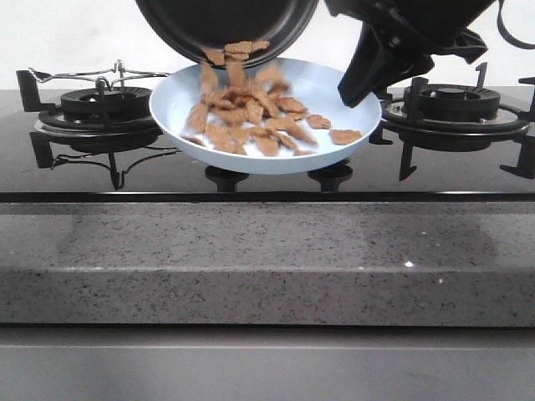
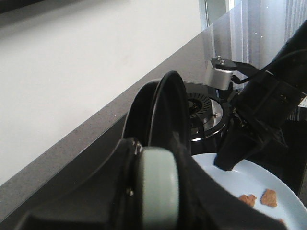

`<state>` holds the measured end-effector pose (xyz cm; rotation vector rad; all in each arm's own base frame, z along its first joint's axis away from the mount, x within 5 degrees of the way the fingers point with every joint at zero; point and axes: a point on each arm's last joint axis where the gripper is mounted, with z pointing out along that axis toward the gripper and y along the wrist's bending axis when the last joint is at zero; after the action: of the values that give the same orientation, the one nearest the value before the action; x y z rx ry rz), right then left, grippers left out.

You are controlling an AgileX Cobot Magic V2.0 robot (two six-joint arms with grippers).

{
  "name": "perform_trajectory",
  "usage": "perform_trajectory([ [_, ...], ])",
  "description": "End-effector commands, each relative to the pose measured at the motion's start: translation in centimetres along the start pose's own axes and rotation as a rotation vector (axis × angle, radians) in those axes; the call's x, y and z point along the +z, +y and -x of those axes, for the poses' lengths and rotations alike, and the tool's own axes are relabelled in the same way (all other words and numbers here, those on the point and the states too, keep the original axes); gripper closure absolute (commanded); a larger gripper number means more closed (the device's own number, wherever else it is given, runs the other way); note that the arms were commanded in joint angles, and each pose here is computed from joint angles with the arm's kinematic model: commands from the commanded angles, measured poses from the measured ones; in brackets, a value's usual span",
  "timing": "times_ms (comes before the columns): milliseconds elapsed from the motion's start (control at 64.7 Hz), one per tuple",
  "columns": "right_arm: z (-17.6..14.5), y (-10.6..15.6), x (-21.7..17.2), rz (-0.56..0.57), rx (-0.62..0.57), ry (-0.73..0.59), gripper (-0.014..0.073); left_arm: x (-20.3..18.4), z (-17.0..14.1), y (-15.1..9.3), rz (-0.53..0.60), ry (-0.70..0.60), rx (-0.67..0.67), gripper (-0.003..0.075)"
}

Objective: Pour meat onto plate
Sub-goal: 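Tilt the black pan over the held plate with the left gripper, pouring meat, then return the empty pan onto its burner with the left gripper and release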

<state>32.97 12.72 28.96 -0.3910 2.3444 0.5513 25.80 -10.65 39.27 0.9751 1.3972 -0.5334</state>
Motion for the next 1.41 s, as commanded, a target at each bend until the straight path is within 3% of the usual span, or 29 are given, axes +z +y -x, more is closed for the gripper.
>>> perform_trajectory([
  [0,1.3,0.4,-1.4,-0.007,-0.018,-0.087,0.0653,-0.8,2.9,-0.3,0.015,-0.123,0.023,0.0734],
  [232,1.3,0.4,-1.4,-0.007,-0.018,-0.087,0.0653,-0.9,3.1,-0.7,-0.026,-0.139,0.040,0.0734],
  [294,1.3,0.4,-1.4,-0.007,-0.018,-0.087,0.0653,-1.2,3.5,-1.3,-0.069,-0.162,0.114,0.0734],
  [386,1.3,0.4,-1.4,-0.007,-0.018,-0.087,0.0653,-1.4,3.7,-1.3,-0.042,-0.167,0.229,0.0734],
  [680,1.3,0.4,-1.4,-0.007,-0.018,-0.087,0.0653,-1.4,3.7,-0.9,0.000,-0.150,0.221,0.0734],
  [989,1.3,0.4,-1.4,-0.007,-0.018,-0.087,0.0653,-1.9,3.4,2.8,0.327,-0.101,-0.204,0.0734],
  [1221,1.3,0.4,-1.4,-0.007,-0.018,-0.087,0.0653,-2.8,2.0,7.8,0.428,-0.167,-0.636,0.0734],
  [1391,1.3,0.4,-1.4,-0.007,-0.018,-0.087,0.0653,-3.3,-1.0,10.7,0.460,-0.168,-0.844,0.0734],
])
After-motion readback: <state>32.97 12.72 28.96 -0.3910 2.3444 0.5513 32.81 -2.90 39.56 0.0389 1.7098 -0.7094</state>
